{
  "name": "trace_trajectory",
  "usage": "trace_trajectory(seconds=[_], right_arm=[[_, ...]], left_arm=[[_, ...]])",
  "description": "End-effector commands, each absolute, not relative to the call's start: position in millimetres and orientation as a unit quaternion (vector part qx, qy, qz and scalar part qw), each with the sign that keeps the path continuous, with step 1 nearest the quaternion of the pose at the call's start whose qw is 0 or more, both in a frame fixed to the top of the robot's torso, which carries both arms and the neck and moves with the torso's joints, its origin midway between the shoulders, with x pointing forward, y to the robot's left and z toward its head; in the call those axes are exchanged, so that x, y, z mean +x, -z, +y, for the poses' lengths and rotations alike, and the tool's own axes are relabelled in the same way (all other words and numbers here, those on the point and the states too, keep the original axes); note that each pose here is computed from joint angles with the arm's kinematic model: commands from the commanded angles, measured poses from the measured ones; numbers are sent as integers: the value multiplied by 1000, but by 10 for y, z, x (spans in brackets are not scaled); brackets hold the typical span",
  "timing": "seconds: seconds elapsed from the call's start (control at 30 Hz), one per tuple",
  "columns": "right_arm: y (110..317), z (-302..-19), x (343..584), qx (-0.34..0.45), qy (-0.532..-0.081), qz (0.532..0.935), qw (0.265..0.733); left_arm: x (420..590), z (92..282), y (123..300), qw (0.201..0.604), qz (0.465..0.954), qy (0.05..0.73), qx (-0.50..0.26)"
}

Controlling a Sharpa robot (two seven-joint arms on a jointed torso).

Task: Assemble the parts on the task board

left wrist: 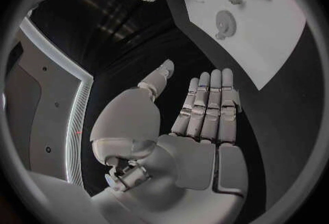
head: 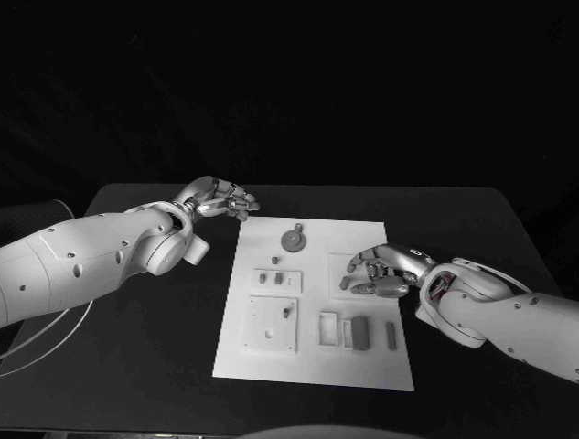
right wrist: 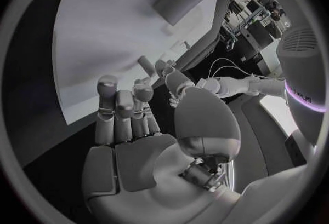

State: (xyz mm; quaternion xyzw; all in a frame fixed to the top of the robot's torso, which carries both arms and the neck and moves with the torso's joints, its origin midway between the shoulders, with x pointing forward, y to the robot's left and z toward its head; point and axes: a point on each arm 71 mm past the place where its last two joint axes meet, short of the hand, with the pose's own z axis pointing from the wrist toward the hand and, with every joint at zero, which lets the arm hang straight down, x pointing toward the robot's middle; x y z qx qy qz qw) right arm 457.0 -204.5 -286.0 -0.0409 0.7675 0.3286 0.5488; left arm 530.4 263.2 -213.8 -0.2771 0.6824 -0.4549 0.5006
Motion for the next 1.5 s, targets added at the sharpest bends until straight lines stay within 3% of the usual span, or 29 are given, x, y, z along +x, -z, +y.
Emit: trace_trajectory(seconds=[0.03,1.5], right_arm=[[2871,-1999,4558,-64,-330,760,556],[2930,-1864,4555,-86,-326,750,569]], left_arm=[[5301,2612,2125,499,680,463,-274],[5306,2617,2129,498,681,462,-275]])
